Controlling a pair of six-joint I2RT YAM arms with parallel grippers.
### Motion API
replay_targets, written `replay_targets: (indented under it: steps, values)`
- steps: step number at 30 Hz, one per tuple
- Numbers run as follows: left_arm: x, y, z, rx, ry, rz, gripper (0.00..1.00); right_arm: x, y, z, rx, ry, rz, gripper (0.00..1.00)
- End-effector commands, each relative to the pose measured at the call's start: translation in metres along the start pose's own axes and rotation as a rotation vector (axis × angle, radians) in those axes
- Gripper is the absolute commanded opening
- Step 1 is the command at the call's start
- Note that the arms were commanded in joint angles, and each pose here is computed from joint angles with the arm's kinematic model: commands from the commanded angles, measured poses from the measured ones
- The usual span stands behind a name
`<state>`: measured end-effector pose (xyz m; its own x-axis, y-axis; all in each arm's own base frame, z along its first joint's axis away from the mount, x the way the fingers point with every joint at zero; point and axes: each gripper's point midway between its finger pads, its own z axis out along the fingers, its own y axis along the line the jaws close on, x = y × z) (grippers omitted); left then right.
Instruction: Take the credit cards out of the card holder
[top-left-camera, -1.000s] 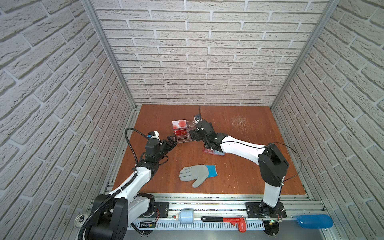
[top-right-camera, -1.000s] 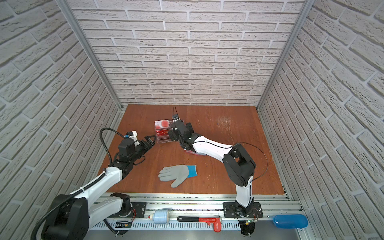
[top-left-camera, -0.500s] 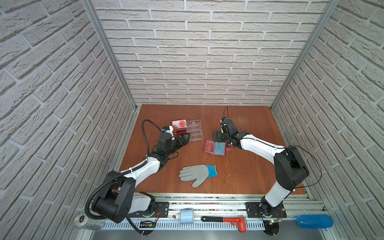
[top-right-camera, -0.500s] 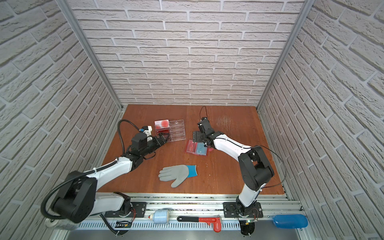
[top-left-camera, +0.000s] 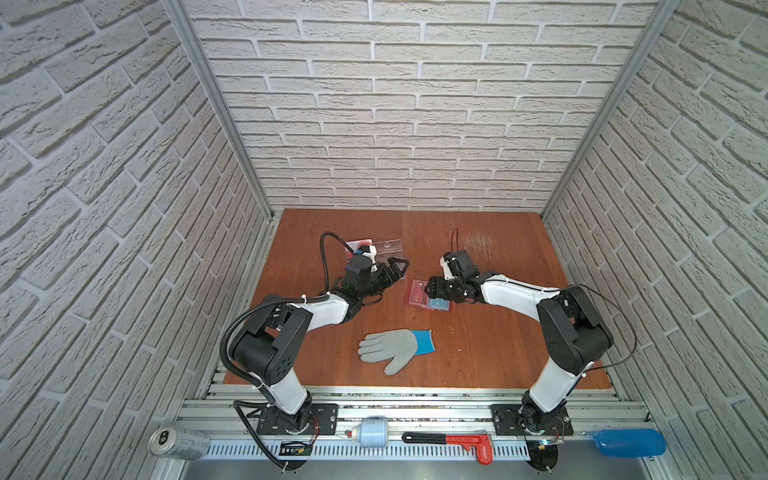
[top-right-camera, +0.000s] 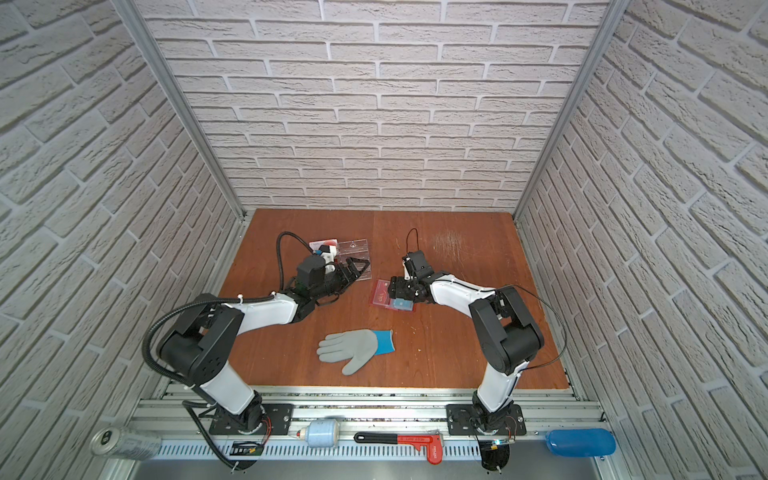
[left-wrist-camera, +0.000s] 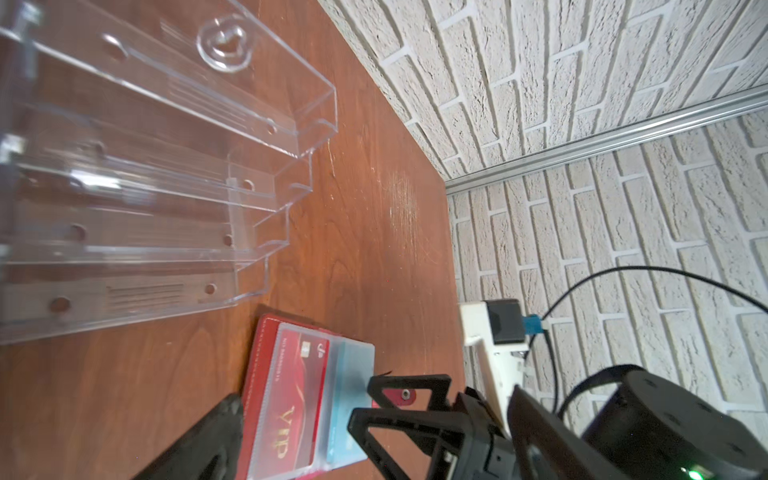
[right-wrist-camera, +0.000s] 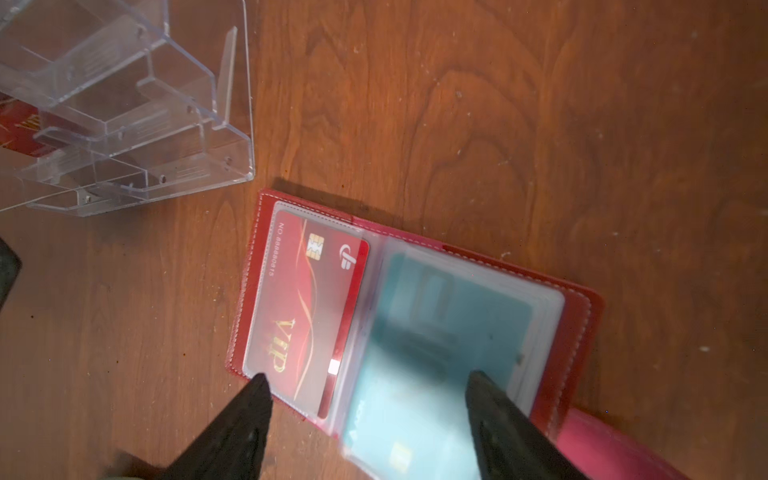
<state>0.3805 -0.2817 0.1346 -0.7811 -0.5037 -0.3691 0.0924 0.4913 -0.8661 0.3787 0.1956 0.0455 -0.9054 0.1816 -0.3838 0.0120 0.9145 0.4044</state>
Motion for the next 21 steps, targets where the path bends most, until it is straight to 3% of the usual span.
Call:
replay_targets:
  steps: [1,12,21]
  values:
    - [-0.003,-0.021,0.013,0.087,-0.003,-0.021,0.98,-0.004,0.012,0.007,-0.09,0.005,0.04,0.63]
    - [0.017,-0.011,0.045,0.064,0.062,-0.107,0.98,-0.005,0.02,0.022,-0.183,0.051,0.106,0.46]
    - [0.03,0.004,0.058,0.046,0.09,-0.159,0.98,0.007,0.011,0.024,-0.196,0.072,0.136,0.43]
